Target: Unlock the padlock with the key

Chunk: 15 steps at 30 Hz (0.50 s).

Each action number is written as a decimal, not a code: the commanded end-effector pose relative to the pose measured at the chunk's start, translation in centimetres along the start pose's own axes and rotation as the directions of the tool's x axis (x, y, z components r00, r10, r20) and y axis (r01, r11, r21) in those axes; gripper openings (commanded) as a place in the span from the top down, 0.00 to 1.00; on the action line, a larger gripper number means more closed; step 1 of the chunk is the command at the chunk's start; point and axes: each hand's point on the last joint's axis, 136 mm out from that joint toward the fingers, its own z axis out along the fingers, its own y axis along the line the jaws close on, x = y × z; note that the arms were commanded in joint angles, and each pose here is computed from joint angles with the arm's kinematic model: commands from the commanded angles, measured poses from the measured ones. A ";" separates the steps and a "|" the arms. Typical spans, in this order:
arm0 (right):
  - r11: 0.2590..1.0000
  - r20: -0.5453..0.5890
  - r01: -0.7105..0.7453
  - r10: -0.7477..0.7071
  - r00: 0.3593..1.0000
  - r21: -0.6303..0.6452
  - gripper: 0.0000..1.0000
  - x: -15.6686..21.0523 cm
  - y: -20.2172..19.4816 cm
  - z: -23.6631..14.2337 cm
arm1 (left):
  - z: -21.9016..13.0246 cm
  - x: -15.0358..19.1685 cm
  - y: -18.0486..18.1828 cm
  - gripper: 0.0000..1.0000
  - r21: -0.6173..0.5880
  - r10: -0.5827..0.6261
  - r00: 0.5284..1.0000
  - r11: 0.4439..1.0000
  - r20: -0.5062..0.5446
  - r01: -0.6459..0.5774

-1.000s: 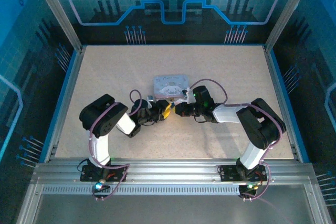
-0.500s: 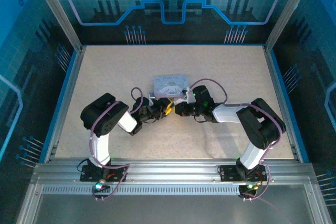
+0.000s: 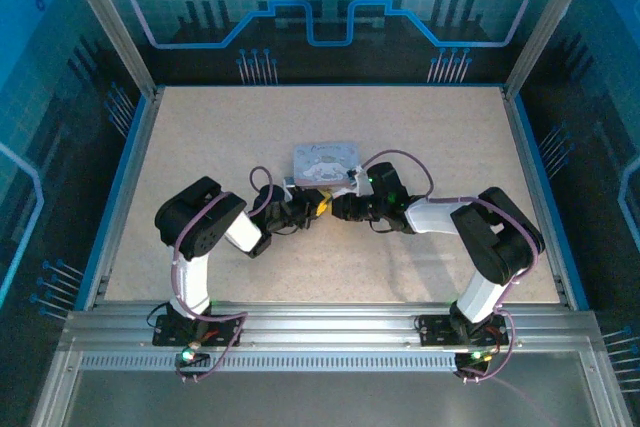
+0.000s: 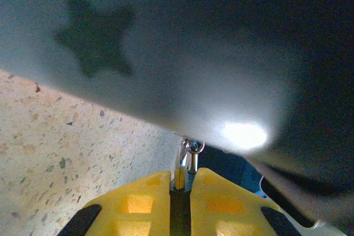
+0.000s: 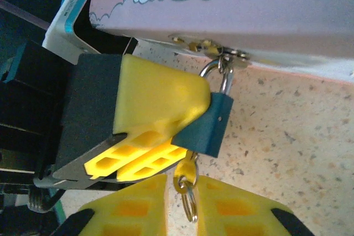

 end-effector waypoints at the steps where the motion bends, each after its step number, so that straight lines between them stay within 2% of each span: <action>1: 0.999 -0.034 0.039 -0.039 0.999 -0.008 0.74 0.3 0.5 -1.2 | 0.0 0.3 -3.0 0.96 0.084 0.048 0.999 0.995 0.002 -0.048; 5: 0.994 -0.045 0.100 -0.098 0.994 0.043 0.62 0.5 0.1 -3.1 | -0.3 0.3 -3.2 0.96 0.057 0.075 0.997 0.995 0.009 -0.076; 8: 0.976 -0.055 0.206 -0.202 0.978 0.066 0.48 0.1 1.0 -4.7 | -0.5 0.2 -3.3 0.96 0.050 0.081 0.997 0.995 0.009 -0.081; 15: 0.866 -0.020 0.469 -0.473 0.881 0.172 0.27 -1.9 3.6 -9.3 | -0.6 0.2 -3.3 0.97 0.035 0.061 0.998 0.998 0.008 -0.061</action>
